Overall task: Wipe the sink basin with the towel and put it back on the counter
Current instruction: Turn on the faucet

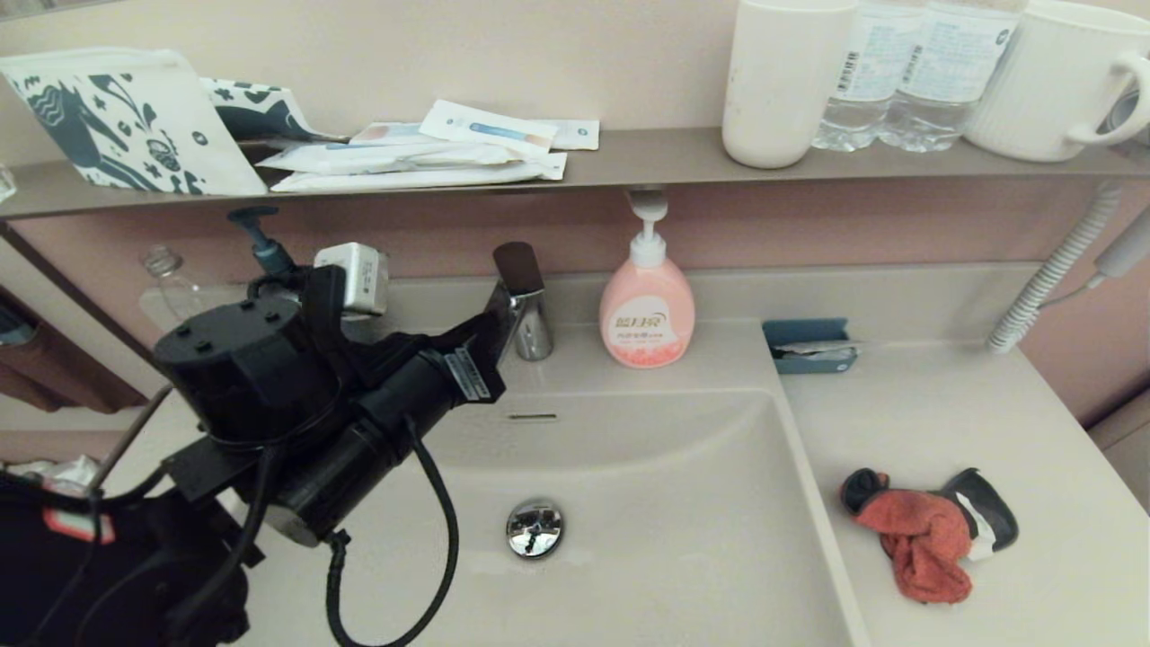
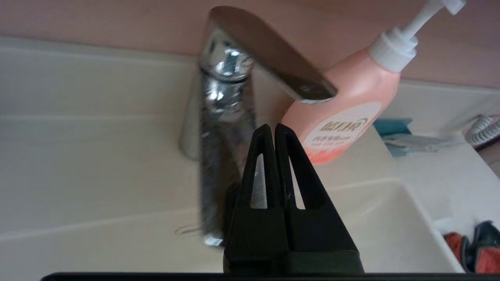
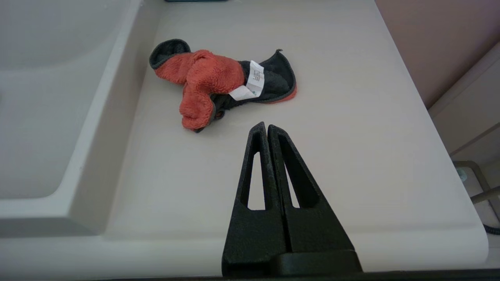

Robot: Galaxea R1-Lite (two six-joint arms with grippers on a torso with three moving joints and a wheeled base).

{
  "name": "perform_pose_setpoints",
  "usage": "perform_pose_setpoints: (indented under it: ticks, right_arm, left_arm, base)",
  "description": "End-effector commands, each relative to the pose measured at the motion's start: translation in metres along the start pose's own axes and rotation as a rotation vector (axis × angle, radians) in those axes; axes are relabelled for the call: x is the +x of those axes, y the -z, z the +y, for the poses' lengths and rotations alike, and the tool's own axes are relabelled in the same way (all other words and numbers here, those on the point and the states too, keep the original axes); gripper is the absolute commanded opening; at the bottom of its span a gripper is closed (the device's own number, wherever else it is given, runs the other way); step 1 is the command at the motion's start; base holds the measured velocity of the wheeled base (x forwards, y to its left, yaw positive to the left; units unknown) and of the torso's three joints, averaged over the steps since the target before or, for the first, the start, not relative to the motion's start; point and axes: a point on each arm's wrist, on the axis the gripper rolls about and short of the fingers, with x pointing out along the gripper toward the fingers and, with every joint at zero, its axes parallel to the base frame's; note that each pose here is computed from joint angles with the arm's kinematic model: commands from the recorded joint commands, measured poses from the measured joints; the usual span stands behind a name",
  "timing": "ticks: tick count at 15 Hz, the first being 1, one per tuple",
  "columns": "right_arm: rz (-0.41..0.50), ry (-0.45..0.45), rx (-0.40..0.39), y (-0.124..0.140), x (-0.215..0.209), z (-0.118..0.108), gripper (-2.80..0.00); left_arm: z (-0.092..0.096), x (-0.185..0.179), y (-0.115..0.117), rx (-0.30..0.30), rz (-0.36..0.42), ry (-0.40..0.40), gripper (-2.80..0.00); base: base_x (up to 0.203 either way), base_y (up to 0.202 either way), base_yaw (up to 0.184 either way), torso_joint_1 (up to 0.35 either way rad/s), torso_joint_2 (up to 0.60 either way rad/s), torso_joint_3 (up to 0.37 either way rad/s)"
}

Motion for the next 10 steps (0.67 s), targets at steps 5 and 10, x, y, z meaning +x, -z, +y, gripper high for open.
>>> perform_pose_setpoints:
  ticks: [5,10]
  right_arm:
    - [0.002,0.000,0.000,0.000,0.000,0.000,-2.80]
    - [0.001,0.000,0.000,0.000,0.000,0.000,-2.80]
  left_arm:
    - [-0.011,0.024,0.006,0.001,-0.008,0.006,-2.80]
    - [-0.015,0.032,-0.006,-0.012,-0.058,0.015,-2.80]
  base:
    - [0.000,0.000,0.000,0.000,0.00,0.000]
    - [0.000,0.000,0.000,0.000,0.00,0.000]
